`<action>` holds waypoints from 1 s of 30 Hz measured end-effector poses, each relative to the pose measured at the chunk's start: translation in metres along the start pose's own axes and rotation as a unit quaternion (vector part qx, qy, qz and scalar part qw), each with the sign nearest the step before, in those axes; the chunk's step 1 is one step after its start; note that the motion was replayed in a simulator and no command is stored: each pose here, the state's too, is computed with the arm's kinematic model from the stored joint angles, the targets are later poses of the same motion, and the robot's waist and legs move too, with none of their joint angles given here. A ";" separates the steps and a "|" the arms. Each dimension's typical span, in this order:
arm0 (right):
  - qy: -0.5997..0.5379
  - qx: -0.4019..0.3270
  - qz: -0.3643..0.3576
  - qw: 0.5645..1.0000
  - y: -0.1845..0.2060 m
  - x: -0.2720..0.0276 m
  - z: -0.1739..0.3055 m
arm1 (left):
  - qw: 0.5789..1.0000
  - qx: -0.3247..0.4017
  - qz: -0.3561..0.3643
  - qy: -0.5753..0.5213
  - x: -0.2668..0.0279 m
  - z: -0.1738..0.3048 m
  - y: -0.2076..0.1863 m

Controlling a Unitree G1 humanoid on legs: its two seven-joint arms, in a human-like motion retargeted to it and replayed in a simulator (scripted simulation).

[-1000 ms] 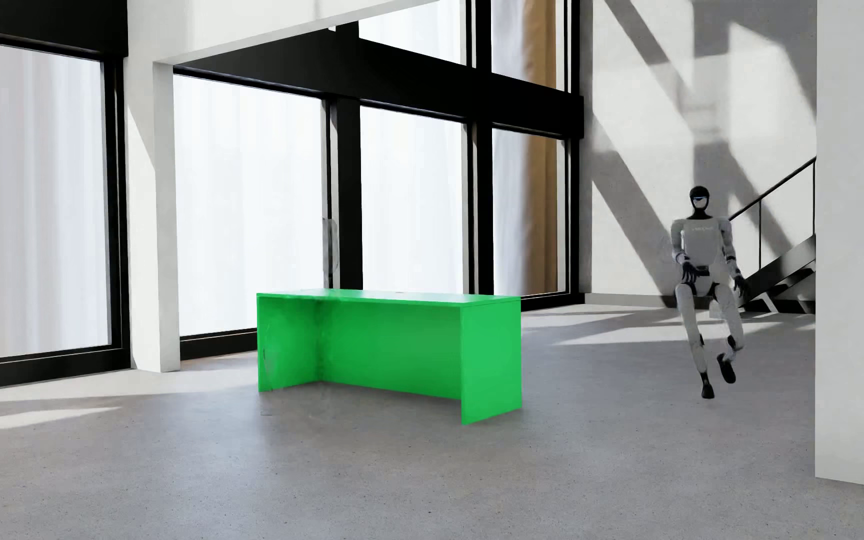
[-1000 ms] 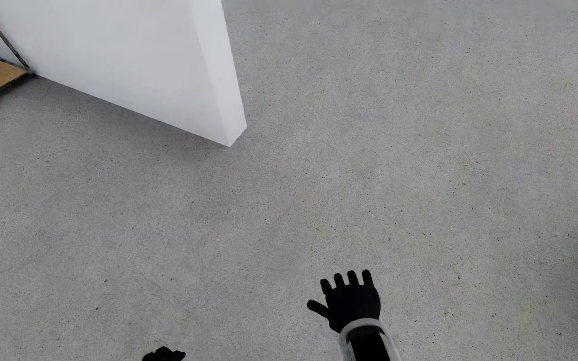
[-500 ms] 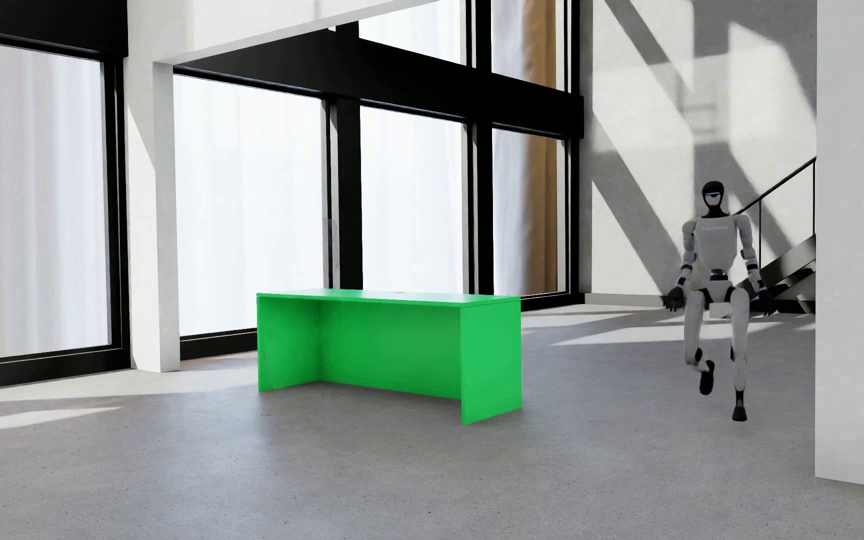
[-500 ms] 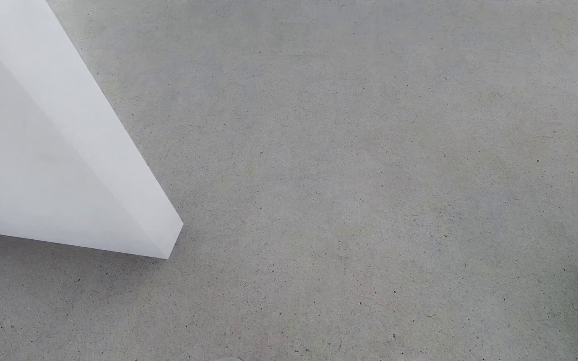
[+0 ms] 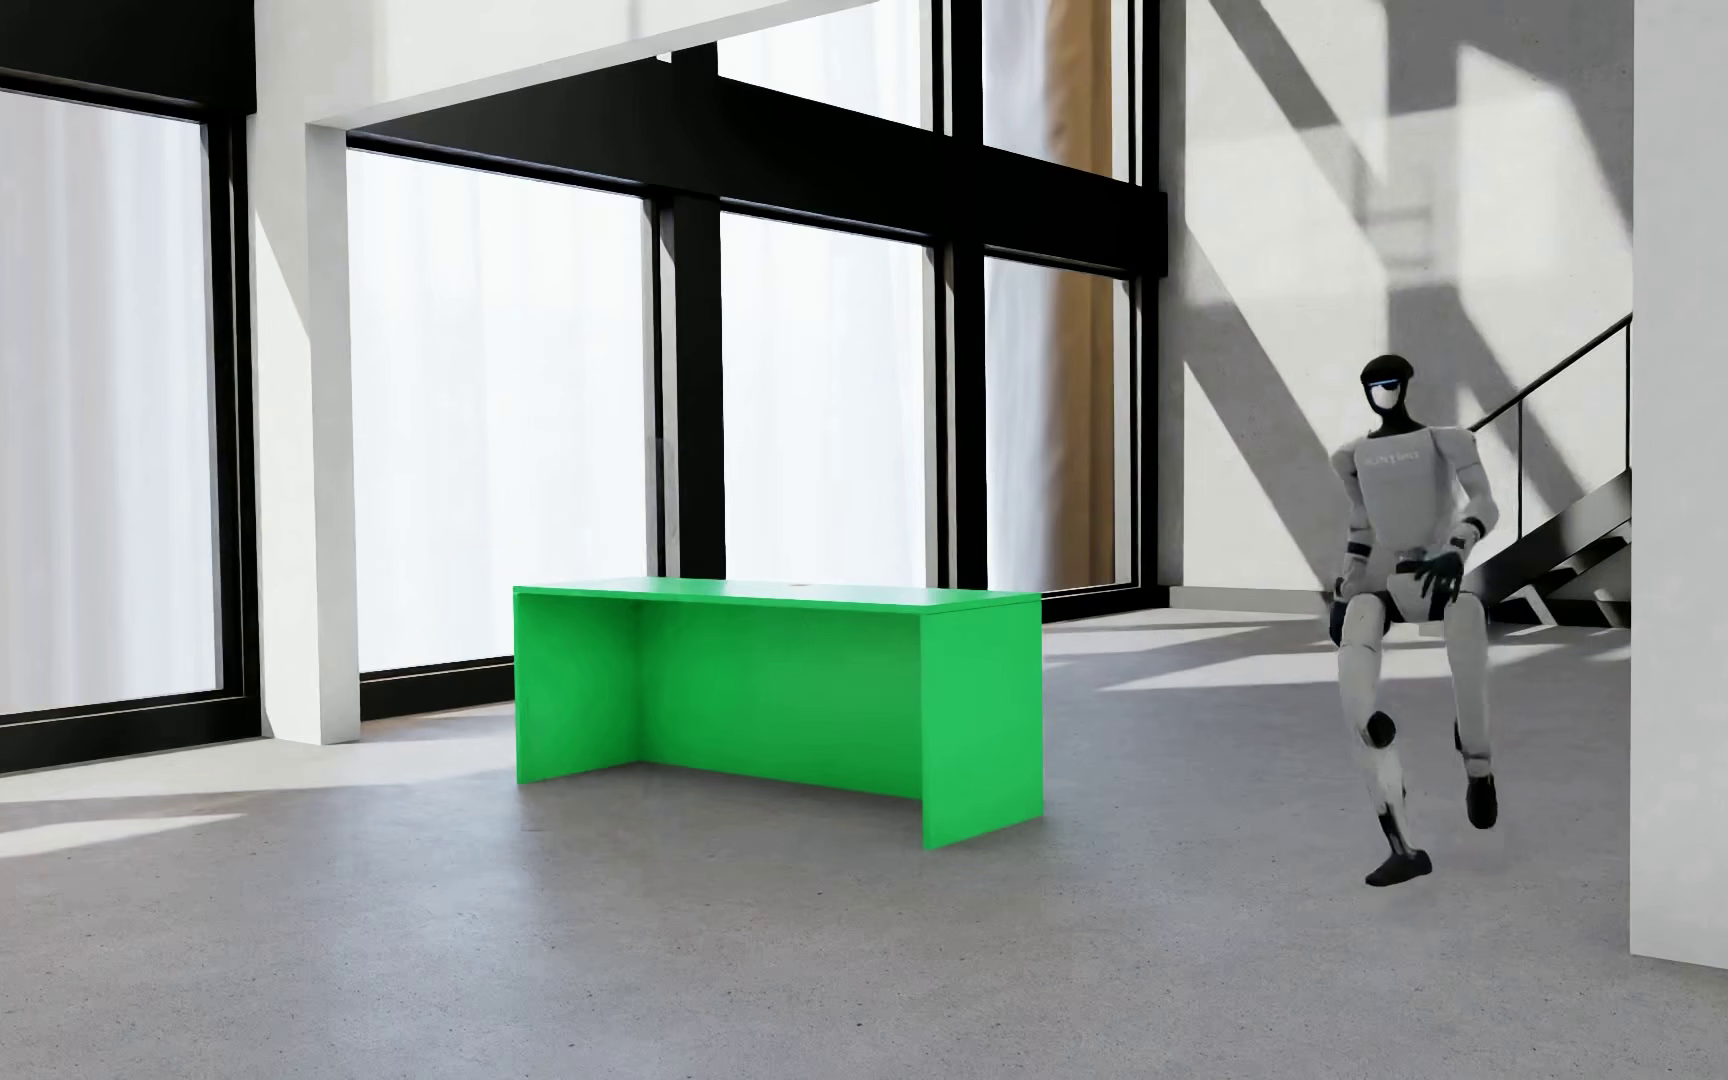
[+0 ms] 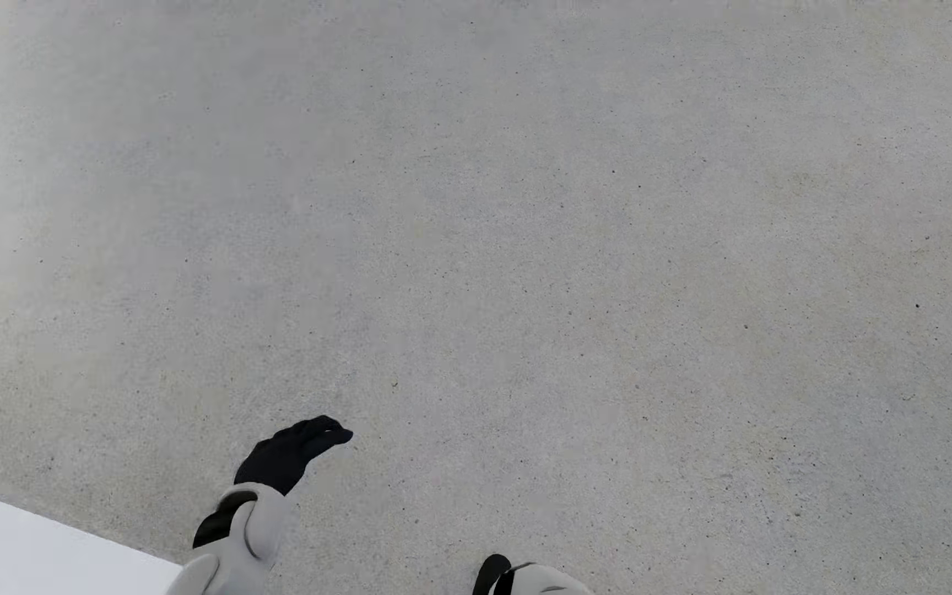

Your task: Go around the green desk

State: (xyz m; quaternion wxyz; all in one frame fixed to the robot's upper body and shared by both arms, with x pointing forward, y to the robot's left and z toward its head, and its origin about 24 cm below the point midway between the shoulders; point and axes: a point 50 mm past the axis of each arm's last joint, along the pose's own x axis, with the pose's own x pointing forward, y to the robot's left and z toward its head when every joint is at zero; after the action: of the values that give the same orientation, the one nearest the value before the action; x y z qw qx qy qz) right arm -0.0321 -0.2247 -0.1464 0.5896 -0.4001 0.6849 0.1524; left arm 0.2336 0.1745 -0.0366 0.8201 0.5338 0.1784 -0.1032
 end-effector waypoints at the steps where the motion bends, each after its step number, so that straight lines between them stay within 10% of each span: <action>1: -0.006 -0.002 -0.036 0.999 -0.012 0.002 0.019 | 0.994 0.033 -0.081 0.066 -0.009 -0.026 -0.032; 5: -0.205 0.005 -0.256 0.945 -0.096 -0.035 0.154 | 0.862 -0.033 -0.337 0.377 -0.135 -0.128 -0.152; 8: -0.486 -0.140 -0.409 0.759 -0.150 -0.137 0.243 | 0.799 -0.055 -0.460 0.383 -0.215 -0.119 -0.200; 10: -0.565 -0.158 -0.504 0.634 -0.167 -0.201 0.253 | 0.794 -0.097 -0.465 0.380 -0.239 -0.106 -0.212; 13: -0.616 -0.052 -0.524 0.585 -0.179 -0.230 0.231 | 0.798 -0.098 -0.449 0.390 -0.237 -0.111 -0.207; 19: -0.308 -0.155 -0.369 0.863 -0.148 -0.089 0.192 | 0.870 -0.116 -0.299 0.375 -0.149 -0.115 -0.165; 22: -0.123 -0.006 -0.177 0.976 -0.091 -0.015 0.120 | 0.935 -0.054 -0.179 0.301 -0.077 -0.103 -0.111; 26: -0.024 -0.093 -0.077 0.992 -0.056 0.013 0.029 | 0.986 -0.079 -0.006 0.149 -0.010 -0.065 -0.019; 30: 0.034 -0.090 -0.056 0.994 -0.056 0.015 -0.020 | 0.970 -0.166 0.128 0.120 -0.019 -0.070 0.030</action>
State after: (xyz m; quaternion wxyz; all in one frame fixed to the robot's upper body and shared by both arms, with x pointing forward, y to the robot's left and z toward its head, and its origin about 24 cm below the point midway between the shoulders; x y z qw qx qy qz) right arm -0.0051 -0.2794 -0.1408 0.5353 -0.4941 0.6645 0.1666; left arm 0.2142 0.2502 -0.0300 0.8763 0.4170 0.2203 0.0989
